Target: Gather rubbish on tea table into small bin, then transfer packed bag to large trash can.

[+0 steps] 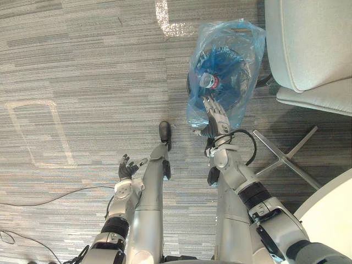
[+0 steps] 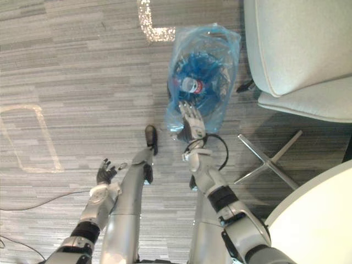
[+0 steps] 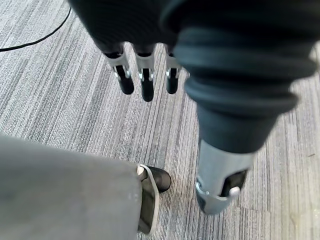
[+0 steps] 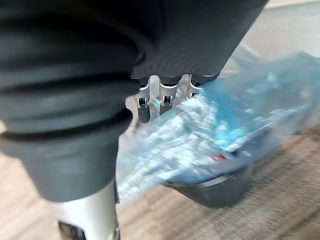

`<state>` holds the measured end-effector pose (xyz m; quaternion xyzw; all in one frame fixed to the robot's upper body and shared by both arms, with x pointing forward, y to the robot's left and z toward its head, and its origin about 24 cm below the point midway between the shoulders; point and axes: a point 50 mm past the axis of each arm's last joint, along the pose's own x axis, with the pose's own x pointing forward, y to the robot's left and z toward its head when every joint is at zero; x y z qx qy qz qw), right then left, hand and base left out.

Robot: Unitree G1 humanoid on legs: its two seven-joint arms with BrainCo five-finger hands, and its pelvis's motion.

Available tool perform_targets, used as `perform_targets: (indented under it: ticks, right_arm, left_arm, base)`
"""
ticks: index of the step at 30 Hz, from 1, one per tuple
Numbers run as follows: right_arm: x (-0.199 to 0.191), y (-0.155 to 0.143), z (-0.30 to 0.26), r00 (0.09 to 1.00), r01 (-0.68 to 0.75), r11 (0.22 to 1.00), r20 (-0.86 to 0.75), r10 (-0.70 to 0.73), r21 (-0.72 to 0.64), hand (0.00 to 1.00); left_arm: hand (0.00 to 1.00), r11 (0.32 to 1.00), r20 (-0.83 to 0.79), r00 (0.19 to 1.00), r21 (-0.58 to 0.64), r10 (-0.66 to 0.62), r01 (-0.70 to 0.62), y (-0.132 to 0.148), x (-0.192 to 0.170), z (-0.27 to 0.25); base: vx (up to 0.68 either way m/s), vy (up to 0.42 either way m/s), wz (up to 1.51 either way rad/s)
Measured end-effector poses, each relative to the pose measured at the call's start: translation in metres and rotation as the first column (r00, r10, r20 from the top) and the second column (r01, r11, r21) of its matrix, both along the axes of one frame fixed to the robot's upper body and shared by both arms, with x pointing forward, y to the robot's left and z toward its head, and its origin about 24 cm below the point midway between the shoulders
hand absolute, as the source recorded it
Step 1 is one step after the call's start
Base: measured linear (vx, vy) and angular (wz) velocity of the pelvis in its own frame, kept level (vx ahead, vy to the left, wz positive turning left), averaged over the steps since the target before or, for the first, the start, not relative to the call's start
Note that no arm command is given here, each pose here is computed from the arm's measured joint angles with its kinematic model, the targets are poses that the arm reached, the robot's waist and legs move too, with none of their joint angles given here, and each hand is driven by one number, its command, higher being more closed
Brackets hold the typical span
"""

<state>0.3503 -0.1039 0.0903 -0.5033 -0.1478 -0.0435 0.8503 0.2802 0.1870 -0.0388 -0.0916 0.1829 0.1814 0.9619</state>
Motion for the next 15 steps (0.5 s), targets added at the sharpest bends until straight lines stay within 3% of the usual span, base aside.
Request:
perform_targets:
  ticks: [8, 15]
  right_arm:
    - [0.021, 0.003, 0.016, 0.996, 0.083, 0.996, -0.015, -0.083, 0.039, 0.0]
    - [0.042, -0.01, 0.037, 0.98, 0.198, 0.978, -0.018, -0.198, 0.057, 0.0]
  left_arm:
    - [0.0, 1.0, 0.029, 1.0, -0.006, 0.007, -0.007, -0.002, 0.007, 0.006]
    - [0.0, 0.993, 0.069, 0.996, -0.105, 0.056, -0.048, -0.008, 0.016, 0.014]
  base:
    - [0.0, 0.0, 0.0]
    - [0.0, -0.004, 0.04]
